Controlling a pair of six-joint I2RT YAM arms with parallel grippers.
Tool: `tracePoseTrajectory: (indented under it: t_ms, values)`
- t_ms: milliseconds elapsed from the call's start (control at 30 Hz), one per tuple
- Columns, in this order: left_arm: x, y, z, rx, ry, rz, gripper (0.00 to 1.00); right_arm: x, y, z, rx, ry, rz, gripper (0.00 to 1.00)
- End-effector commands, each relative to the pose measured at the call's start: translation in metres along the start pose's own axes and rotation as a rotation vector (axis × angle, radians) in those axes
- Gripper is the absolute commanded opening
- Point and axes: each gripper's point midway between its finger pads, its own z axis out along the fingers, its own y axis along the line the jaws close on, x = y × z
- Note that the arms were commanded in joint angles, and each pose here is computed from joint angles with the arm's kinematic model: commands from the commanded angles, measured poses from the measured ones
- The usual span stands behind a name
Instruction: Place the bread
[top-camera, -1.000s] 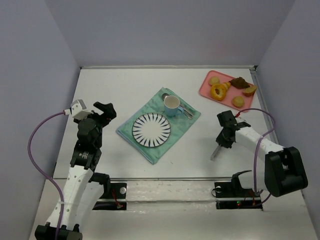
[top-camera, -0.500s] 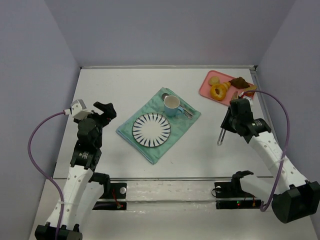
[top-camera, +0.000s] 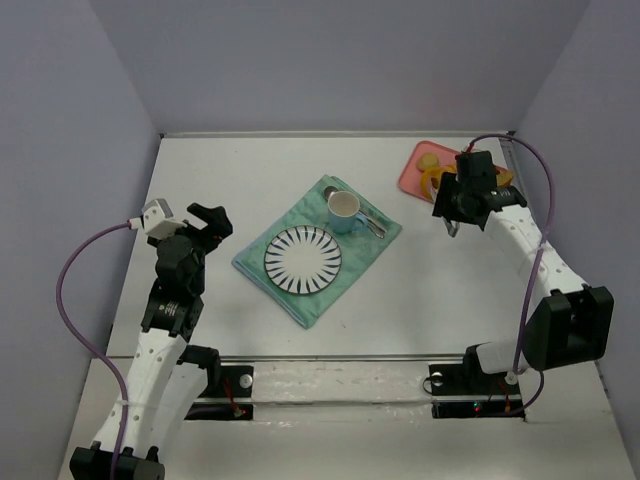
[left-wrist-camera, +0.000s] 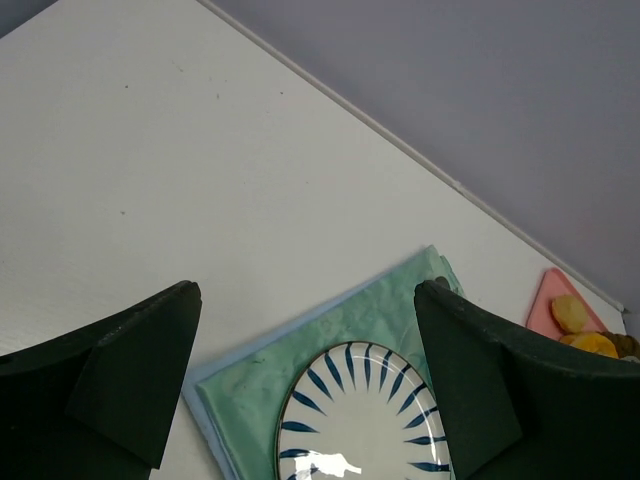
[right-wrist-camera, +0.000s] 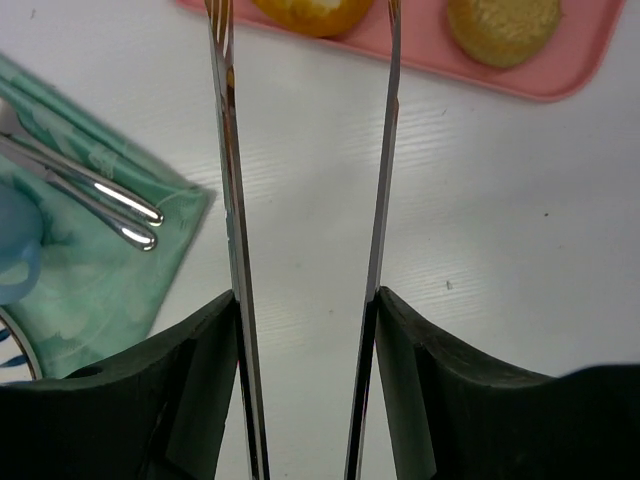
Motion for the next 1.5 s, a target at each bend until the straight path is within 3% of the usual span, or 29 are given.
tracePoseTrajectory:
  t_ms: [0, 133, 300, 700, 800, 833, 933, 1067, 1267, 1467]
  values:
    - [-0.016, -0.003, -0.001, 0.009, -0.066, -0.010, 0.99, -0.042, -0.016, 0.003, -0.009, -0.080, 0.034, 0.59]
    - [-0.017, -0.004, 0.000, 0.011, -0.068, -0.011, 0.99, -0.046, -0.026, 0.011, -0.042, -0.071, 0.025, 0.59]
    - [-0.015, -0.004, 0.001, 0.013, -0.063, -0.007, 0.99, -0.041, -0.010, 0.029, -0.209, -0.026, -0.045, 0.60]
    - [-0.014, -0.002, 0.004, -0.007, -0.057, 0.000, 0.99, -0.049, -0.022, 0.068, -0.163, -0.005, -0.007, 0.55]
    - [-0.013, -0.001, 0.005, -0.009, -0.056, -0.001, 0.99, -0.049, -0.026, 0.073, -0.153, -0.002, 0.019, 0.47]
    - [-0.013, -0.002, 0.005, -0.008, -0.055, 0.000, 0.99, -0.050, -0.025, 0.073, -0.158, -0.009, 0.024, 0.37]
    - [-0.013, -0.001, 0.005, -0.011, -0.053, 0.000, 0.99, -0.052, -0.021, 0.064, -0.179, -0.029, 0.035, 0.26]
    - [-0.015, -0.002, 0.004, -0.010, -0.058, -0.001, 0.99, -0.064, -0.021, 0.038, -0.185, -0.099, 0.042, 0.20]
    - [-0.015, -0.002, 0.003, -0.005, -0.056, -0.003, 0.99, -0.088, 0.002, -0.030, -0.346, -0.241, 0.004, 0.20]
    - [-0.015, -0.007, 0.002, 0.018, -0.049, -0.007, 0.99, -0.072, 0.064, -0.093, -0.616, -0.284, -0.131, 0.21]
